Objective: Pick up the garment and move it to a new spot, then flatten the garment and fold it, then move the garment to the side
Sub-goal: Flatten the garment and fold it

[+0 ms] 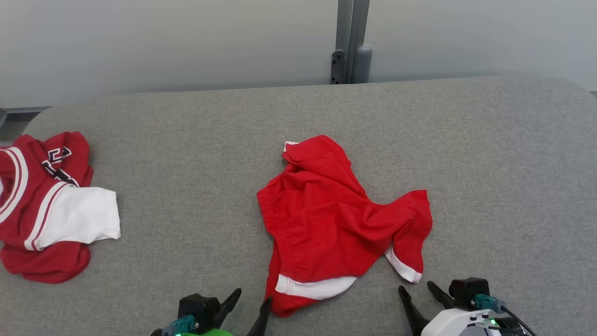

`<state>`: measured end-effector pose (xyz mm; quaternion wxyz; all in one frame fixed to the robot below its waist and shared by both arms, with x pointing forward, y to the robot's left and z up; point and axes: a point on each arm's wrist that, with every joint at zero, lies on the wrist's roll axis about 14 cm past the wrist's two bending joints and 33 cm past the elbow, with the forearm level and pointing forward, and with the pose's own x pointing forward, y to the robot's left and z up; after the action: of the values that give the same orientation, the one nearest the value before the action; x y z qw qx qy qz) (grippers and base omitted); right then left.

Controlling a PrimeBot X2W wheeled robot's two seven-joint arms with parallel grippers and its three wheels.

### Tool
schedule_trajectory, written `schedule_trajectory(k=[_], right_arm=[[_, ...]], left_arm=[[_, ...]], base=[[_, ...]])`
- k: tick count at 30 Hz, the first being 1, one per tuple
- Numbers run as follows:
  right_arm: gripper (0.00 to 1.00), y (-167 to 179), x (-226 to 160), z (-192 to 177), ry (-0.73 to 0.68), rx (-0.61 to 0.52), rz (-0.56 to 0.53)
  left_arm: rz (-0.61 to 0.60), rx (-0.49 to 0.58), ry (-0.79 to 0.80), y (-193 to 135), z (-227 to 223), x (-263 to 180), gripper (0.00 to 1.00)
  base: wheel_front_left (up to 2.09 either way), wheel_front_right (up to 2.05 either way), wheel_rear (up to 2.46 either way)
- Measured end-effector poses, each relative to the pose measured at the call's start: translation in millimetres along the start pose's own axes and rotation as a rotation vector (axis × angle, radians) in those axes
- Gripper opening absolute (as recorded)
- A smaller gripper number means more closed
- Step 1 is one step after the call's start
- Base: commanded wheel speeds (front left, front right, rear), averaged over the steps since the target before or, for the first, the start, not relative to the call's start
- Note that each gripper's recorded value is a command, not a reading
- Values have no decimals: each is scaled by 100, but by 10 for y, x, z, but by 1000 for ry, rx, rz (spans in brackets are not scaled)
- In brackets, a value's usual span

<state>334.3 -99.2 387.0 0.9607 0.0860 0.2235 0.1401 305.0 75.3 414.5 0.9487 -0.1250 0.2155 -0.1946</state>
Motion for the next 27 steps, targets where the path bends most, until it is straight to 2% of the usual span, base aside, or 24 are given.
schedule_trajectory(k=[25,26,27], right_arm=[[100,0,251,103,-6,13,15],[100,6,252,107,-7,15,17],[100,17,254,112,-9,20,20]], left_arm=[[-111,-33,139,-204,-59,241,100],[-116,-37,143,-218,-66,244,88],[-122,-41,147,-237,-71,247,53]], base=[[0,0,0],[0,0,0],[0,0,0]])
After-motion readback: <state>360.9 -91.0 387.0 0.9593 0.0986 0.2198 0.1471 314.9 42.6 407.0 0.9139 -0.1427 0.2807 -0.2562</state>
